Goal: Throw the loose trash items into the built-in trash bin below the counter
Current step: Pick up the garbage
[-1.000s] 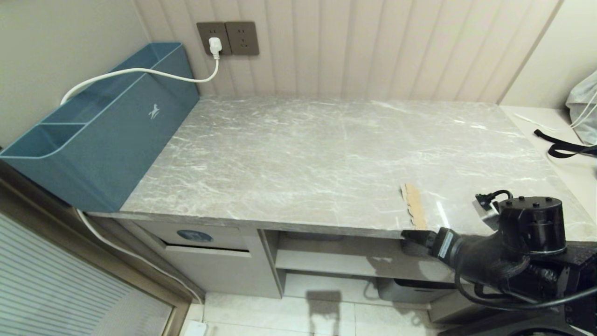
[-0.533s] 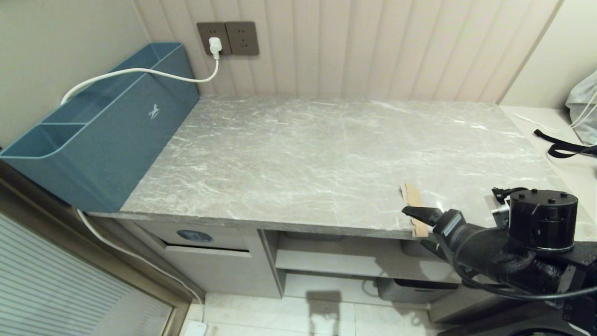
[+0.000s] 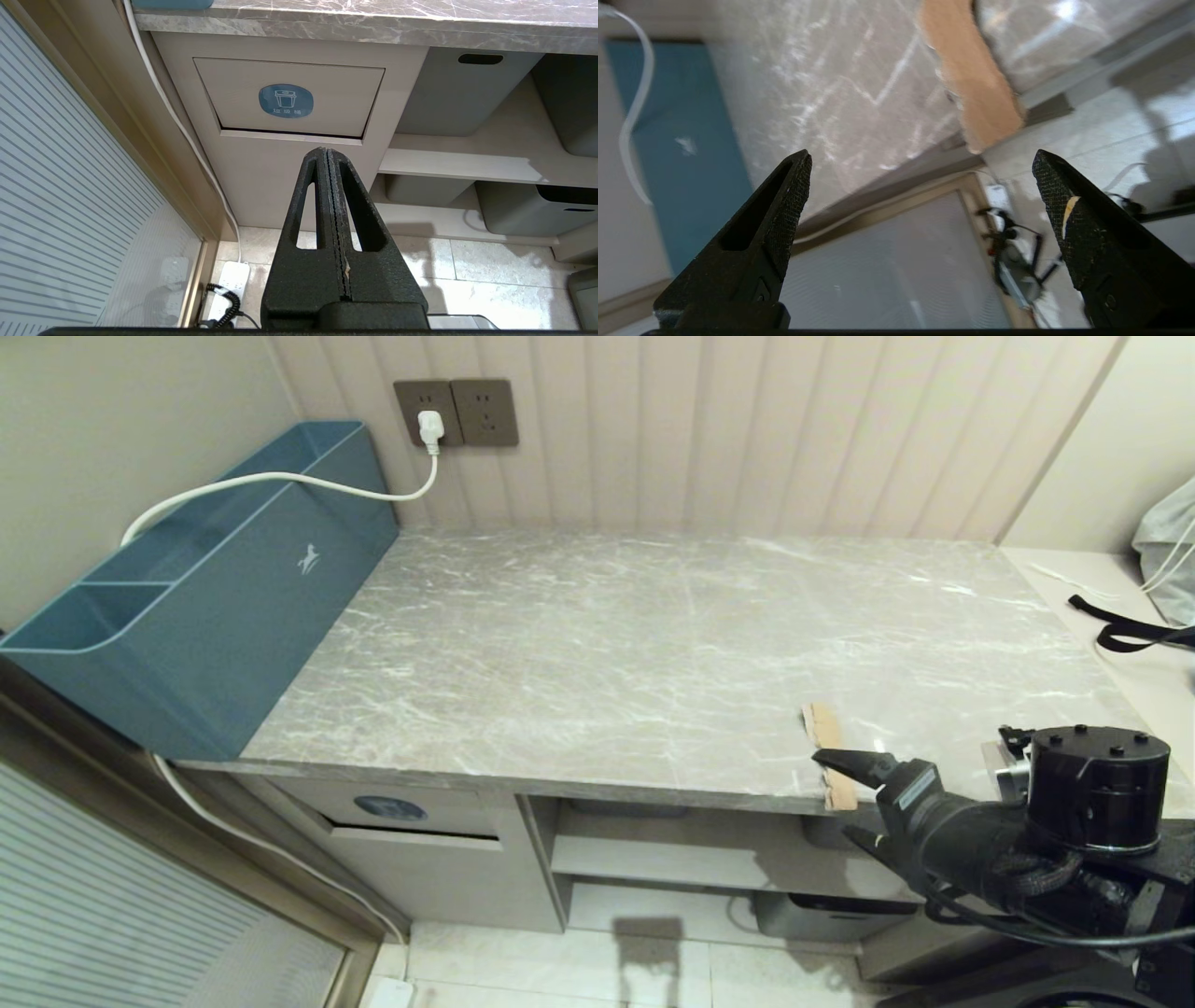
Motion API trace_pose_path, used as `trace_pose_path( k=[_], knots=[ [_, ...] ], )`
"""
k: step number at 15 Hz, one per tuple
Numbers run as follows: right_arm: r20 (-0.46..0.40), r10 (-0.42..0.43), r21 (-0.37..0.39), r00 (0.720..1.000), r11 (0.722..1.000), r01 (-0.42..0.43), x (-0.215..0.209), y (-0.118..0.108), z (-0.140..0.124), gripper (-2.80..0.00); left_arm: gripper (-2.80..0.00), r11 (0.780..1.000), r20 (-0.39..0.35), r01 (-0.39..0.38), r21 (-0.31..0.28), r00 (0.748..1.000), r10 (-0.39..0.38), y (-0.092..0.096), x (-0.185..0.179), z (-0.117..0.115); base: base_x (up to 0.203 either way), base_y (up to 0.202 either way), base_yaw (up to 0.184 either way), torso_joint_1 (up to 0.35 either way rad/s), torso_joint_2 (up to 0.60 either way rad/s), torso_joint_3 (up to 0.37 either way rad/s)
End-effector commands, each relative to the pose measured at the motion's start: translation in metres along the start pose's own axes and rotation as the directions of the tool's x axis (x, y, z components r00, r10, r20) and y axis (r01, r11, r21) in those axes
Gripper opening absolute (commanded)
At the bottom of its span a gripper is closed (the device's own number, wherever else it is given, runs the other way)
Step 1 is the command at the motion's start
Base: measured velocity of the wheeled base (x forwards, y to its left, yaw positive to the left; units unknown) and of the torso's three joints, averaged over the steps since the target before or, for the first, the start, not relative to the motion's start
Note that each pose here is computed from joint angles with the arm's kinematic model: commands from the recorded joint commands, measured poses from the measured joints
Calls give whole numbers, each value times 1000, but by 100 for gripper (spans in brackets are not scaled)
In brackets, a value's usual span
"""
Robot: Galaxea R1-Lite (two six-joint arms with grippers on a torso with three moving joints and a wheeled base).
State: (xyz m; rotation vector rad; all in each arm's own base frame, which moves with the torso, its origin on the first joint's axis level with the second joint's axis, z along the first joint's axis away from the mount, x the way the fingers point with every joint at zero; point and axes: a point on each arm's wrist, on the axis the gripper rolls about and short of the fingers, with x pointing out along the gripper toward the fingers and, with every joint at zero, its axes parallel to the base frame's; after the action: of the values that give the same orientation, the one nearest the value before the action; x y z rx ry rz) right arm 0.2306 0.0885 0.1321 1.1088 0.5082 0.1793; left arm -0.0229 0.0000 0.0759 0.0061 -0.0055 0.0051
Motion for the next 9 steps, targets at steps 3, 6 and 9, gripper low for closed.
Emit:
trace_pose_path(
  k=[3,6,9],
  knots=[
    [13,31,70,999,997,-31,-4,-2,-1,0,-280,1000,-1,0,0,1000,0,0,0,0,0,0,0,0,0,0],
    [16,33,89,999,995,-34,-6,-5,-2,0,-280,1000,-1,-1,0,1000,1,0,0,0,0,0,0,0,0,0],
    [22,49,89,999,995,-50,-6,-3,-2,0,-280,1000,-1,1,0,1000,-1,0,0,0,0,0,0,0,0,0]
  ],
)
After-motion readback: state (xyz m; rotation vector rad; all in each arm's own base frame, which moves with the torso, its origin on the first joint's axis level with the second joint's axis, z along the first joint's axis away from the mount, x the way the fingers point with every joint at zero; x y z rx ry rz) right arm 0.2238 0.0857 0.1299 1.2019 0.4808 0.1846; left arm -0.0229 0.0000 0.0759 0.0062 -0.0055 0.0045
